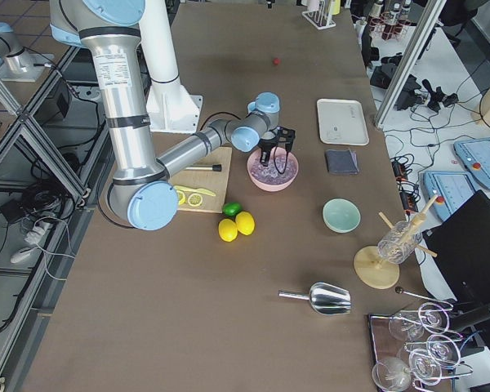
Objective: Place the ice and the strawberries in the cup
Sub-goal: 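Carry the ice cube with the right gripper over the blue cup and release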
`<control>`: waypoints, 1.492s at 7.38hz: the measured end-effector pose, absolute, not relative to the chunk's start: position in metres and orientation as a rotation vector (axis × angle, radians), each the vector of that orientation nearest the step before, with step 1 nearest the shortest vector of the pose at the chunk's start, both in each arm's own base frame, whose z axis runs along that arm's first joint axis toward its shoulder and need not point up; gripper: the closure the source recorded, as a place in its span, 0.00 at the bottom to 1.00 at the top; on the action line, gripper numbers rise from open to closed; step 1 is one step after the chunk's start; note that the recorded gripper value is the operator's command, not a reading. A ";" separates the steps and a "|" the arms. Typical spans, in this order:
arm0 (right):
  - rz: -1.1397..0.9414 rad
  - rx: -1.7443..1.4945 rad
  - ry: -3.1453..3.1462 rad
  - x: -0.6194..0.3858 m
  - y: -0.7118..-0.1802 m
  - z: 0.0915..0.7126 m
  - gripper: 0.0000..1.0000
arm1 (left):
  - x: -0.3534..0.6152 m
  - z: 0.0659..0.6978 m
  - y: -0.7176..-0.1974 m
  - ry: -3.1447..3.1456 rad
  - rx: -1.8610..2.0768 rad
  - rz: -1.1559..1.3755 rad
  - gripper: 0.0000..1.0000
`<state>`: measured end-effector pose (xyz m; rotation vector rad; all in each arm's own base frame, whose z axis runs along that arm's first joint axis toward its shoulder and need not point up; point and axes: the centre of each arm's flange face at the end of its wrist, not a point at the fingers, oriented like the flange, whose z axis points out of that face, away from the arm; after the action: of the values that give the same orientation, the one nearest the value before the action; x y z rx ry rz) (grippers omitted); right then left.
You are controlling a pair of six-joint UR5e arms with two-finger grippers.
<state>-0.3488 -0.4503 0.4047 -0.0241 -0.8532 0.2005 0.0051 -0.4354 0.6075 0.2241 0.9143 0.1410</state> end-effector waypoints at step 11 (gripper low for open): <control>0.212 0.043 -0.925 -0.385 -0.438 0.271 1.00 | 0.006 0.605 -0.437 0.925 0.239 0.150 0.02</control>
<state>-0.3849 -0.4383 0.2715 0.0425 -0.9246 0.2120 0.0060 -0.4372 0.6049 0.2393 0.9247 0.1503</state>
